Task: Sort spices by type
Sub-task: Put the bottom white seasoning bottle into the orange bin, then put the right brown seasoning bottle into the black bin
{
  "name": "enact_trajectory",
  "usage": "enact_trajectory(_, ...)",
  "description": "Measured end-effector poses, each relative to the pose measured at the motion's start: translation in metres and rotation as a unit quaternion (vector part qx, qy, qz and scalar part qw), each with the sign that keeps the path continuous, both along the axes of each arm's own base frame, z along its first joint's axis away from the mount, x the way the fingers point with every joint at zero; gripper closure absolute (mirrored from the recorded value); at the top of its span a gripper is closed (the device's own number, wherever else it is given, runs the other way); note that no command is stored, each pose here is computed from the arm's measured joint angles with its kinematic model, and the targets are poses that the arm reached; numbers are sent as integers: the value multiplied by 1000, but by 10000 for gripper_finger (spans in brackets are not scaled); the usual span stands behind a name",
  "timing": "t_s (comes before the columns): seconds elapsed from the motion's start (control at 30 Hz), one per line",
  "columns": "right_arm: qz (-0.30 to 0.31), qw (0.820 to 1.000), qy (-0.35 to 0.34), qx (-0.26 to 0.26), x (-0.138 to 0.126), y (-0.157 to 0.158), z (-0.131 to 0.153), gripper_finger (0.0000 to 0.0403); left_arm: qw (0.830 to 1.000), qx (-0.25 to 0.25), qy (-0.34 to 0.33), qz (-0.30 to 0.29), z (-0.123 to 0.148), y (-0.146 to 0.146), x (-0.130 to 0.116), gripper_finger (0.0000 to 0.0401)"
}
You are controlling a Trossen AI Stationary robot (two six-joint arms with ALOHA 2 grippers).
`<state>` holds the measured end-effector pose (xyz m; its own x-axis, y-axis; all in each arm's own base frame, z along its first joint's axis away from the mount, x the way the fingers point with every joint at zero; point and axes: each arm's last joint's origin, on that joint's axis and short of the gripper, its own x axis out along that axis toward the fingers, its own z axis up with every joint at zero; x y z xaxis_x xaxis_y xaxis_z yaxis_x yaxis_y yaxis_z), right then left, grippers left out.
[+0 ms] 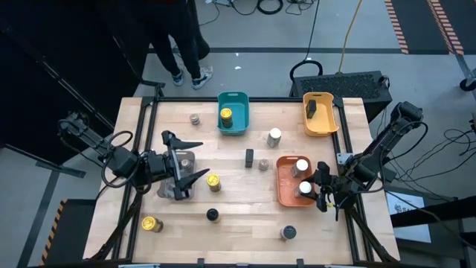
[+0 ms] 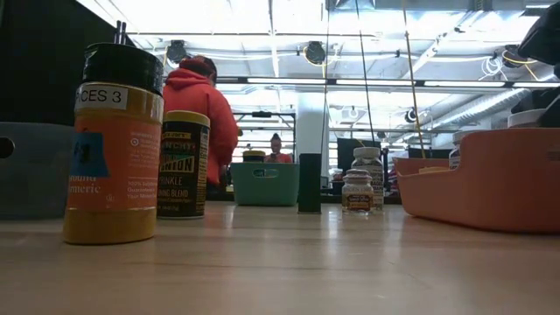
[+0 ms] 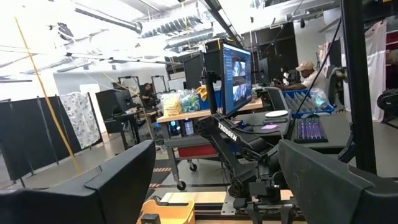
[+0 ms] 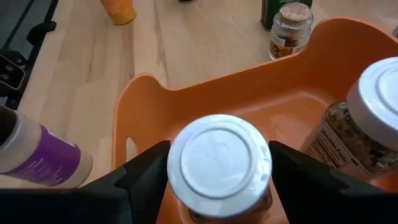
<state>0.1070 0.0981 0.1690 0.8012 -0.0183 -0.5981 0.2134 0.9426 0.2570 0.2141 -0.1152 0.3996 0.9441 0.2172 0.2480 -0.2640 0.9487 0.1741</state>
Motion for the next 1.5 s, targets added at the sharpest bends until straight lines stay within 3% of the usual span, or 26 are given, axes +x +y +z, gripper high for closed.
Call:
enact_trajectory(0.37,5,1000,4,-23,2,2,27,150,1000,1,3,3,-1,0,0,56)
enact_trajectory(0.6,-22,998,-19,-57,7,-1,66,149,999,6,30,25,-6,1,1,56)
enact_trajectory(0.77,-52,993,-58,-83,18,-8,100,149,990,-12,79,117,-16,5,1,56)
enact_trajectory(0.93,-70,990,-71,-100,30,-20,128,149,955,-27,128,266,-31,11,-3,56)
enact_trajectory(1.03,-75,990,-66,-103,40,-27,140,149,939,-20,146,311,-41,14,-5,56)
enact_trajectory(1.13,-78,990,-52,-105,52,-34,147,149,942,-18,162,294,-51,14,-6,56)
enact_trajectory(1.3,-94,990,-10,-102,74,-47,156,149,959,-54,216,176,-66,11,-6,56)
enact_trajectory(1.5,-102,988,75,-88,100,-65,159,149,939,-136,296,108,-86,12,-13,56)
